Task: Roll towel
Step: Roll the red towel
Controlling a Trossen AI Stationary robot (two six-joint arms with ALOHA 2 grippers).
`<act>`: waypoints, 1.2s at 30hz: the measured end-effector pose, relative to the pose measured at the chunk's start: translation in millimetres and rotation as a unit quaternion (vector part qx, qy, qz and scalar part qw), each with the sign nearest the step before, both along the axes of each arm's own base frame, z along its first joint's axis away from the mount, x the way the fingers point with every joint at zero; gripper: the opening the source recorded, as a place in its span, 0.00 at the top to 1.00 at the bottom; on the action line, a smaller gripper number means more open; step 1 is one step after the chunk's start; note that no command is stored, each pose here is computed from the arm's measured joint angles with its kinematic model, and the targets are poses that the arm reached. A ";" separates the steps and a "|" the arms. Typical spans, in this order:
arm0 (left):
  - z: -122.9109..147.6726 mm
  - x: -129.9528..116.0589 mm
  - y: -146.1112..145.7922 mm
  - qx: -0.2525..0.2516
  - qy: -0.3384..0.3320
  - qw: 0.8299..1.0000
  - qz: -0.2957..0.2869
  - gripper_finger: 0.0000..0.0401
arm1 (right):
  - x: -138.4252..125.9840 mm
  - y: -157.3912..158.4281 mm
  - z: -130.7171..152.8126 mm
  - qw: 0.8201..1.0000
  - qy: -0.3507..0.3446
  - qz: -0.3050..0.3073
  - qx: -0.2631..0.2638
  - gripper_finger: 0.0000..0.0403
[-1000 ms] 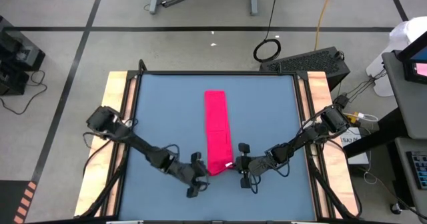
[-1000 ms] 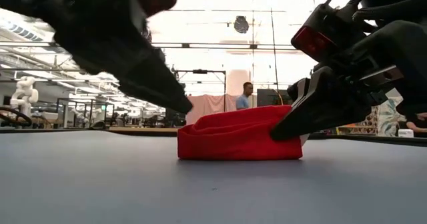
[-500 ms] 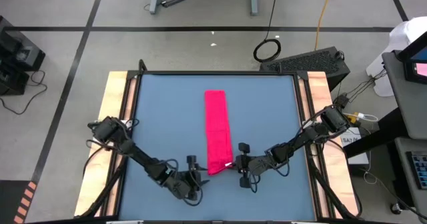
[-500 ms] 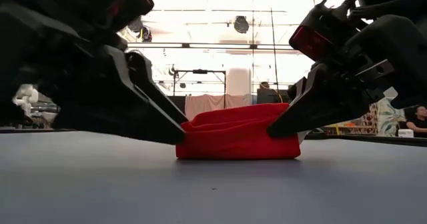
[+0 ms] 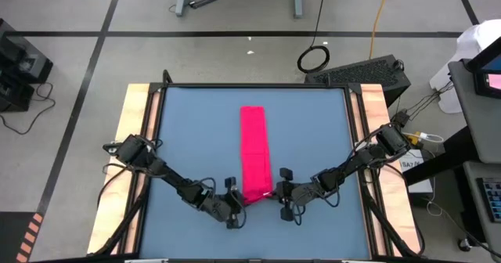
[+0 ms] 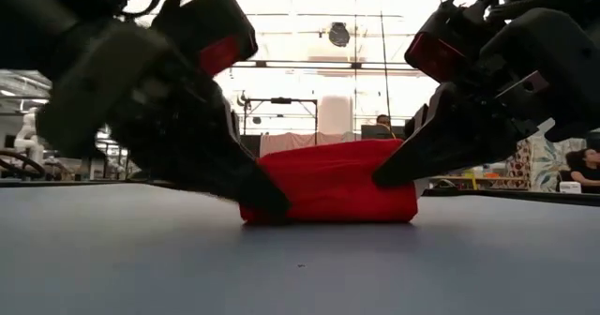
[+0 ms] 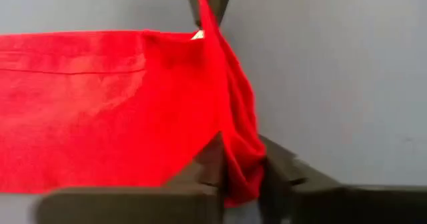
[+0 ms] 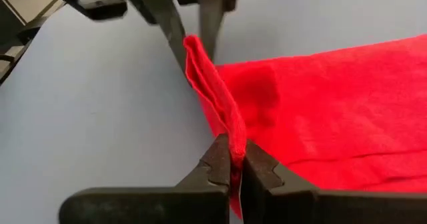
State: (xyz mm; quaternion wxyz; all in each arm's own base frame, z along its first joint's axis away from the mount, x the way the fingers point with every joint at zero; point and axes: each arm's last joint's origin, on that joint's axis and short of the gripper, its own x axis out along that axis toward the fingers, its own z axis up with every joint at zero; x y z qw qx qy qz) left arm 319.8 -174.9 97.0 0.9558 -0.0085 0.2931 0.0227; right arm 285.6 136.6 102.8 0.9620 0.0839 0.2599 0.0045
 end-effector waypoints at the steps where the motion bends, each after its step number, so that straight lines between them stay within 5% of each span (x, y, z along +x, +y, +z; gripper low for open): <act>1: 3.5 -0.1 -0.4 -0.010 -0.003 1.000 -0.002 0.94 | -0.1 0.4 0.0 1.000 0.001 0.001 0.004 1.00; 9: 35.0 -0.2 -6.6 -0.202 -0.013 0.979 -0.014 0.98 | 0.6 6.9 6.1 0.993 0.005 0.056 0.102 0.98; 14: 37.5 -1.0 -6.0 -0.232 0.000 0.972 -0.014 0.99 | 0.2 12.0 9.7 0.992 -0.014 0.078 0.101 0.97; 20: 28.9 0.1 8.4 -0.289 0.028 0.957 0.016 0.99 | -4.0 15.4 6.3 0.996 -0.015 0.091 0.015 0.92; 31: 22.9 -2.1 23.8 -0.369 0.024 0.929 0.011 0.99 | -27.3 37.6 18.2 0.982 -0.028 0.111 -0.149 0.48; 36: 19.5 -4.7 25.4 -0.390 0.038 0.920 0.021 0.99 | -39.1 60.3 27.5 0.965 -0.093 0.126 -0.212 0.41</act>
